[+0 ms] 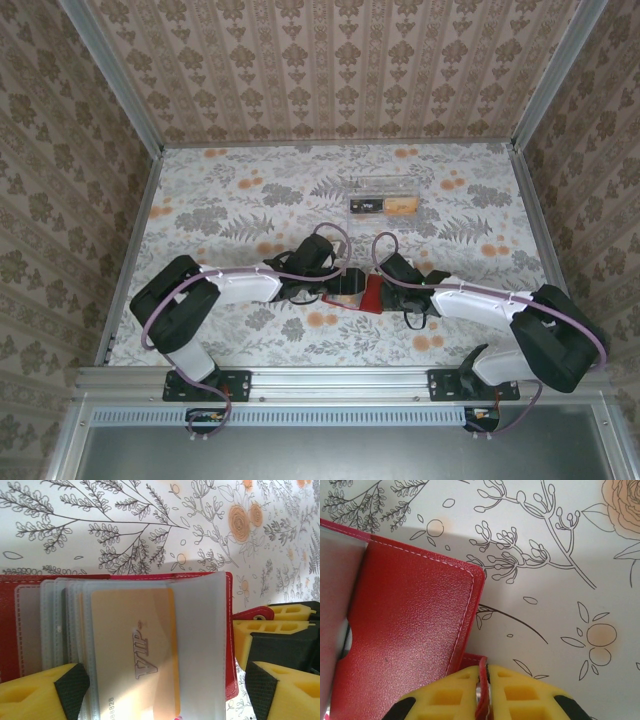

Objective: Take the credit cards out of the card holder

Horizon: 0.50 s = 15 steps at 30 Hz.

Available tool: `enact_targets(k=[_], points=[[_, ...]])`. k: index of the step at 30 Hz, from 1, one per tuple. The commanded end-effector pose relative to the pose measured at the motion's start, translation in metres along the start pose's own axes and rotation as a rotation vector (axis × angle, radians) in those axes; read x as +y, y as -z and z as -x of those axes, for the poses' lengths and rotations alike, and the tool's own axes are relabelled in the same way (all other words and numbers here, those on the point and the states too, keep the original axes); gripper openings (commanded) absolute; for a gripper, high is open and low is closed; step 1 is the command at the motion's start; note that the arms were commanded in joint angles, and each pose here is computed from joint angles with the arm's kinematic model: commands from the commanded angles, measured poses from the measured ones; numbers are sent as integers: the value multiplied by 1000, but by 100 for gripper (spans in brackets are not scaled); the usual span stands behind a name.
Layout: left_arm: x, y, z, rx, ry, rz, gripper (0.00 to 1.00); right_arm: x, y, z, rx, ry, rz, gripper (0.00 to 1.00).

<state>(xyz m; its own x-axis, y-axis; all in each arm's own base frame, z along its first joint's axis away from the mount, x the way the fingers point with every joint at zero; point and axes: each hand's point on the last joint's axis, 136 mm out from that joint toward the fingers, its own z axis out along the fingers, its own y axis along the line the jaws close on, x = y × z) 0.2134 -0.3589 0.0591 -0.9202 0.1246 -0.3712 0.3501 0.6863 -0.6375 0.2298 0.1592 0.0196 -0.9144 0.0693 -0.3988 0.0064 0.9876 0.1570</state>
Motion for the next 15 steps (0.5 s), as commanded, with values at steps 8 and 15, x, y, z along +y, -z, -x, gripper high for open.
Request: enact_targets(k=[8,15], points=[[-11,-8,-12,42,-7,-74,99,-5,7,6,-42,-1,-15,27],[-12,-15,-15,59,10,-96,100,-6,12,9,-56,-9,-7,35]])
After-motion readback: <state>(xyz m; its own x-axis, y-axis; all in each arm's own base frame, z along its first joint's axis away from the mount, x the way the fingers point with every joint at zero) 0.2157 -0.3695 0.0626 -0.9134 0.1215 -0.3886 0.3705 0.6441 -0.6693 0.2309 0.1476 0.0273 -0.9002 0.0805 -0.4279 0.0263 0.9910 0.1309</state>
